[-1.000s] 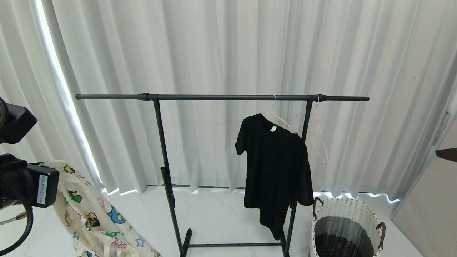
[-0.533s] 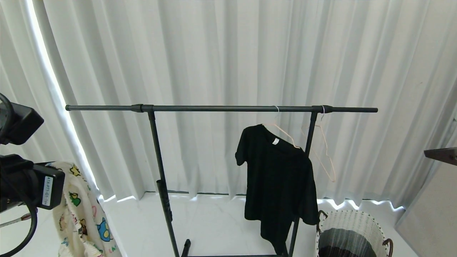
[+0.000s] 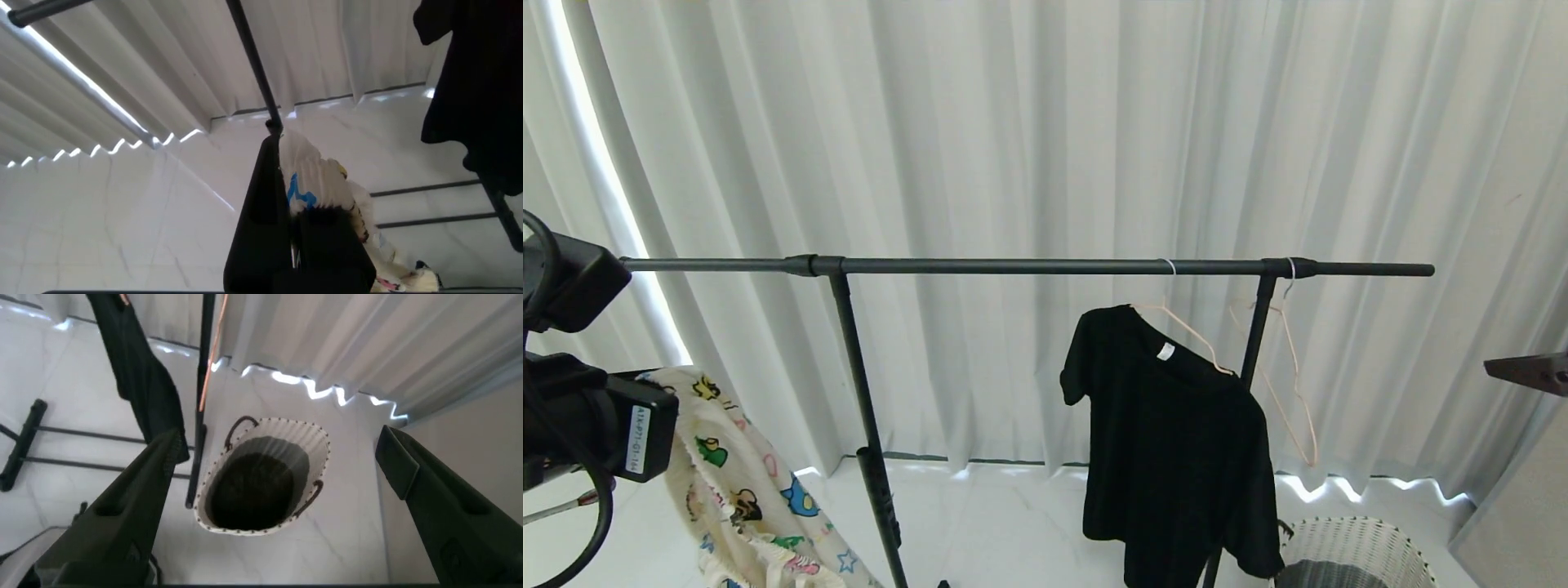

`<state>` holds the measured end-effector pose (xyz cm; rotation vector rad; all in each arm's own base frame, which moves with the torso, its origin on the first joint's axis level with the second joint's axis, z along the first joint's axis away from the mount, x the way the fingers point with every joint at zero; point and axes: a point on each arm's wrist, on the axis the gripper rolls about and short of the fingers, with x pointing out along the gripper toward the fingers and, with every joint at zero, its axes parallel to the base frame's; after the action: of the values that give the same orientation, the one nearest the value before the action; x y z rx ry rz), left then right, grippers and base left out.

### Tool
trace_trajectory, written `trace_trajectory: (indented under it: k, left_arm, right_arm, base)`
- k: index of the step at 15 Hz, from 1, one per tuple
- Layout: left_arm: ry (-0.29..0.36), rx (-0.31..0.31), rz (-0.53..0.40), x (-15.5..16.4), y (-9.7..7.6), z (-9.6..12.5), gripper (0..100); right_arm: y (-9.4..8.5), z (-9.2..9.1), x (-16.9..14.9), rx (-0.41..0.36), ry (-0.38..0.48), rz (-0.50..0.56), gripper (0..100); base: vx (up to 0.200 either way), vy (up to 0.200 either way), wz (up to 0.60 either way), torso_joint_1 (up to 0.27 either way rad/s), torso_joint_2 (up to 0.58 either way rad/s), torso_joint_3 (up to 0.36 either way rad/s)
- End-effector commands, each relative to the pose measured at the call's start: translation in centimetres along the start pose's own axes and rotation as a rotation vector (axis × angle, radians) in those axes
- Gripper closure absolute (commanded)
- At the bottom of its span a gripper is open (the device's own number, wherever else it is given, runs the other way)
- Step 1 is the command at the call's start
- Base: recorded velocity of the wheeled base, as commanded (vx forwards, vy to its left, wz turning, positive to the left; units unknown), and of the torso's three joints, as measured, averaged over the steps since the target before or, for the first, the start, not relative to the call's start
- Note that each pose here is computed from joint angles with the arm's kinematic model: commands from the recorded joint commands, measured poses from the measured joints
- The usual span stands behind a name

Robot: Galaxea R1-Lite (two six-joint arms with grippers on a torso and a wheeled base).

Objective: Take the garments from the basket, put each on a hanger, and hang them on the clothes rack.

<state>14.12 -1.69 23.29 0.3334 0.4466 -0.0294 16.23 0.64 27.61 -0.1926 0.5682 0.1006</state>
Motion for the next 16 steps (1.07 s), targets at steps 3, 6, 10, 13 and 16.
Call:
trace_trajectory:
  k: [3, 6, 10, 13, 16]
  left_arm:
    - [-0.002, 0.0, 0.001, -0.1, 0.0, 0.0, 100]
    - [0.003, 0.0, 0.025, -0.1, 0.1, 0.0, 100]
    - [0.001, -0.004, 0.049, -0.3, 0.2, 0.0, 100]
    - [0.01, -0.007, 0.092, -0.4, 0.3, -0.1, 100]
    - [0.011, -0.006, 0.095, -0.4, 0.3, -0.1, 100]
  right_arm:
    - [0.2, -1.1, 1.2, 0.004, 0.031, 0.004, 0]
    - [0.4, -1.9, 4.8, 0.059, 0.019, 0.006, 0]
    - [1.2, -3.2, 9.9, 0.066, 0.055, 0.079, 0]
    - [2.3, -4.2, 13.0, 0.084, 0.098, 0.12, 0]
    - [5.1, -6.4, 15.7, 0.119, 0.111, 0.185, 0]
  base:
    - [0.2, 0.0, 0.0, 0.004, 0.0, 0.002]
    - [0.067, 0.0, 0.0, 0.001, 0.0, 0.001]
    - [0.0, 0.0, 0.0, 0.0, 0.0, 0.0]
    - [0.0, 0.0, 0.0, 0.0, 0.0, 0.0]
    - [0.0, 0.0, 0.0, 0.0, 0.0, 0.0]
